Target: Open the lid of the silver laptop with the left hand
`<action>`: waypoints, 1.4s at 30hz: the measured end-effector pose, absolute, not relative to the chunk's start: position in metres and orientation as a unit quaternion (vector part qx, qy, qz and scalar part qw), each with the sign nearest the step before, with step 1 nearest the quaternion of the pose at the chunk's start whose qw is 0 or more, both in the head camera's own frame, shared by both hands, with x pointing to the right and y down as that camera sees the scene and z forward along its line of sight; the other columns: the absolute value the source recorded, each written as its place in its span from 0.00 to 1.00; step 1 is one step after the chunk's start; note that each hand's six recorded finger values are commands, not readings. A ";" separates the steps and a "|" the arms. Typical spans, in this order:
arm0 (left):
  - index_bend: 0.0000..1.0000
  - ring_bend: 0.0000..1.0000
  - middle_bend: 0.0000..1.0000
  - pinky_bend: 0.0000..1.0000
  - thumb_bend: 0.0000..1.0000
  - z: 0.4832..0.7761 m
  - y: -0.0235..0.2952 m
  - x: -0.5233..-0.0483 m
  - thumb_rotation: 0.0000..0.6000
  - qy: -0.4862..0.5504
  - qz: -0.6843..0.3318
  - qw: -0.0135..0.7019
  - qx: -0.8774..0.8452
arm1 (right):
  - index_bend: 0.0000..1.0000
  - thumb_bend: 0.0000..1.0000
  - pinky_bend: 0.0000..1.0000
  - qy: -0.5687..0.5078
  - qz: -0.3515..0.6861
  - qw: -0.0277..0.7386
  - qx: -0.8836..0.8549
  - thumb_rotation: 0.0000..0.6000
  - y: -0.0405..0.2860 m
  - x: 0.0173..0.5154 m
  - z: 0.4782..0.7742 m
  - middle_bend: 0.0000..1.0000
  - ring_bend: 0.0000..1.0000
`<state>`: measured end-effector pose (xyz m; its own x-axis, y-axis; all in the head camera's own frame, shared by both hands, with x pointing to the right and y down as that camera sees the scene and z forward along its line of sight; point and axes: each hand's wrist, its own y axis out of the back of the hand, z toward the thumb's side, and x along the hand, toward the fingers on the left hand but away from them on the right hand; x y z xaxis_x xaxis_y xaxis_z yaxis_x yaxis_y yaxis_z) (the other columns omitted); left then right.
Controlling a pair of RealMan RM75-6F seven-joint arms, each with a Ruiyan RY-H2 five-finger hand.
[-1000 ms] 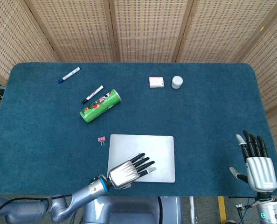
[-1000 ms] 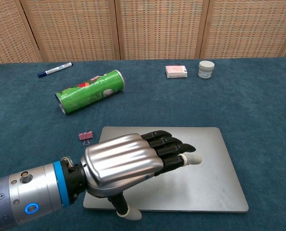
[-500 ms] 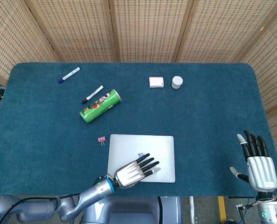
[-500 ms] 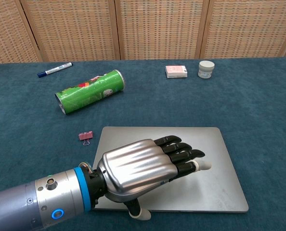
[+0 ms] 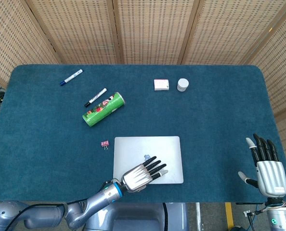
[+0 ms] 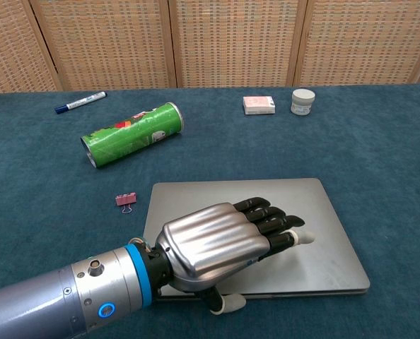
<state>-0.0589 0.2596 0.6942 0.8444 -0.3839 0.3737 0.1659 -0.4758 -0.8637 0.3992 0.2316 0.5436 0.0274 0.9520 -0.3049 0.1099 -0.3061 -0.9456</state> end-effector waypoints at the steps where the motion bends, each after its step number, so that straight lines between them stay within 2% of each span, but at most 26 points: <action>1: 0.00 0.00 0.00 0.00 0.42 0.694 0.260 -0.059 1.00 0.067 -0.271 0.507 -0.816 | 0.00 0.00 0.00 -0.442 0.540 0.390 -0.601 1.00 0.232 0.399 0.543 0.00 0.00; 11: 0.00 0.00 0.00 0.00 0.43 0.690 0.254 -0.060 1.00 0.073 -0.272 0.522 -0.805 | 0.00 0.00 0.00 -0.440 0.539 0.390 -0.603 1.00 0.233 0.398 0.543 0.00 0.00; 19: 0.00 0.00 0.00 0.00 0.43 0.682 0.236 -0.058 1.00 0.087 -0.283 0.582 -0.757 | 0.00 0.00 0.00 -0.429 0.540 0.383 -0.614 1.00 0.236 0.395 0.548 0.00 0.00; 21: 0.00 0.00 0.00 0.00 0.43 0.677 0.229 -0.055 1.00 0.094 -0.285 0.598 -0.743 | 0.05 0.01 0.00 -0.419 0.541 0.380 -0.622 1.00 0.237 0.393 0.551 0.02 0.00; 22: 0.00 0.00 0.00 0.00 0.43 0.674 0.226 -0.053 1.00 0.097 -0.286 0.604 -0.738 | 0.09 0.04 0.00 -0.414 0.541 0.378 -0.627 1.00 0.238 0.391 0.553 0.04 0.00; 24: 0.00 0.00 0.00 0.00 0.43 0.667 0.218 -0.049 1.00 0.104 -0.287 0.614 -0.728 | 0.15 0.17 0.05 -0.400 0.538 0.373 -0.642 1.00 0.240 0.387 0.559 0.08 0.00; 26: 0.00 0.00 0.00 0.00 0.43 0.662 0.212 -0.045 1.00 0.109 -0.287 0.619 -0.723 | 0.17 0.29 0.09 -0.384 0.536 0.369 -0.655 1.00 0.242 0.383 0.564 0.11 0.01; 29: 0.00 0.00 0.00 0.00 0.43 0.658 0.205 -0.042 1.00 0.113 -0.288 0.625 -0.717 | 0.19 0.41 0.10 -0.350 0.532 0.367 -0.678 1.00 0.245 0.374 0.576 0.13 0.03; 36: 0.00 0.00 0.00 0.00 0.43 0.657 0.190 -0.042 1.00 0.121 -0.297 0.632 -0.705 | 0.24 0.57 0.17 -0.276 0.501 0.364 -0.735 1.00 0.255 0.343 0.605 0.19 0.09; 42: 0.00 0.00 0.00 0.00 0.43 0.655 0.181 -0.045 1.00 0.130 -0.301 0.630 -0.704 | 0.25 0.62 0.18 -0.249 0.473 0.330 -0.778 1.00 0.258 0.317 0.631 0.20 0.11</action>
<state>-0.0446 0.1810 0.6555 0.7845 -0.5626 0.2609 0.1965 -0.1735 -0.9650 0.3172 0.2577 0.6312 0.4290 0.6997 -0.5713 0.0764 -0.6583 -0.7489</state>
